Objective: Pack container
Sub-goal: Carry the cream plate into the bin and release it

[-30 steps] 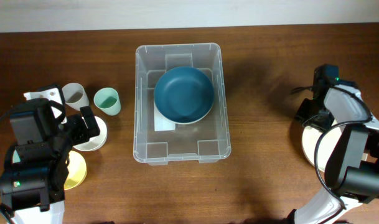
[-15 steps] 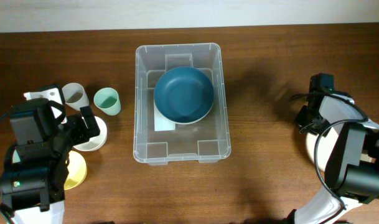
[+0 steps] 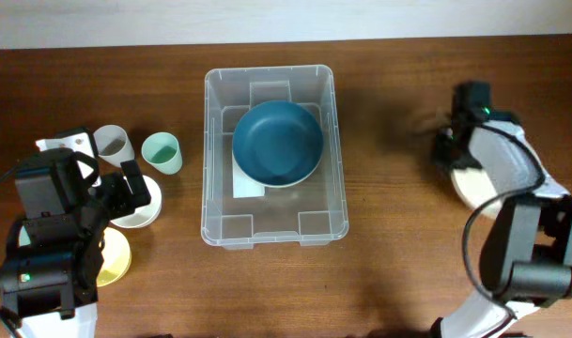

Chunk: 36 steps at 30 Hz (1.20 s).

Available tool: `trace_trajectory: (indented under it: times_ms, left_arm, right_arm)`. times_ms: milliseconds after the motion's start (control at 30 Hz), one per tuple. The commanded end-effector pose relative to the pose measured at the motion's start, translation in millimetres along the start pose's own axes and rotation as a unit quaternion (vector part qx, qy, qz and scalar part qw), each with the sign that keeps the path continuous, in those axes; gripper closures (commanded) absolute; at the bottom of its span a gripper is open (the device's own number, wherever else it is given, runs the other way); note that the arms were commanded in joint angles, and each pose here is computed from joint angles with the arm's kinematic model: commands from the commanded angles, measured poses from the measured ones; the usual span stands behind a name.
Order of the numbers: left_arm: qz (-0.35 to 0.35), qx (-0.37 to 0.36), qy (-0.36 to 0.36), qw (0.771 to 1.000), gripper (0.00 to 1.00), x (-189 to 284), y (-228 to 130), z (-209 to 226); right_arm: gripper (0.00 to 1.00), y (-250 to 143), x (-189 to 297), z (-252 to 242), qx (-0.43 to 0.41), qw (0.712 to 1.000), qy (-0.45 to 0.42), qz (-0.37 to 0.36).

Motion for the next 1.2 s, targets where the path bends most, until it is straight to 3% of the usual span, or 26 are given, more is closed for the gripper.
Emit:
trace_trajectory:
  times_ms: [0, 100, 200, 300, 500, 833, 967, 1033, 1100, 1167]
  left_arm:
    - [-0.009, 0.009, 0.000, 1.000, 0.01, 4, 5, 1]
    - [-0.009, 0.009, 0.000, 1.000, 0.01, 4, 5, 1]
    - [-0.008, 0.009, 0.000, 1.000, 0.01, 4, 5, 1]
    - [-0.008, 0.009, 0.001, 1.000, 0.01, 4, 5, 1]
    - [-0.007, 0.009, 0.001, 1.000, 0.01, 4, 4, 1]
    - [-0.007, 0.009, 0.002, 1.000, 0.01, 4, 4, 2]
    - [-0.007, 0.009, 0.002, 1.000, 0.01, 4, 4, 2]
    - [-0.007, 0.009, 0.002, 1.000, 0.01, 4, 4, 2]
    - [-0.007, 0.009, 0.002, 1.000, 0.01, 4, 4, 2]
    - [-0.007, 0.009, 0.002, 1.000, 0.01, 4, 4, 2]
  right_arm:
    - [0.96, 43, 129, 84, 0.215, 0.961, 0.091, -0.151]
    - [0.96, 35, 184, 135, 0.334, 0.913, 0.127, -0.197]
    - [0.96, 12, 229, 189, 0.447, 0.847, 0.147, -0.249]
    - [0.96, -33, 248, 236, 0.562, 0.765, 0.167, -0.266]
    - [0.96, -114, 246, 304, 0.654, 0.680, 0.237, -0.230]
    - [0.96, -142, 178, 336, 0.681, 0.672, 0.254, -0.142]
    - [0.71, -141, 179, 335, 0.681, 0.672, 0.253, -0.143]
    - [0.69, -138, 184, 334, 0.670, 0.681, 0.255, -0.146]
    - [0.66, -123, 197, 331, 0.630, 0.716, 0.252, -0.161]
    - [0.64, -91, 223, 320, 0.555, 0.771, 0.243, -0.194]
Point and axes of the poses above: each gripper's point midway between its finger pads, its own x axis back along the fingers, its own z axis along the line the jaws close on, y = z × x, the point moved 3 cm from there along x, back along the fingers, and after that the axes turned 5 degrees about -x, right-handed, at the moved point
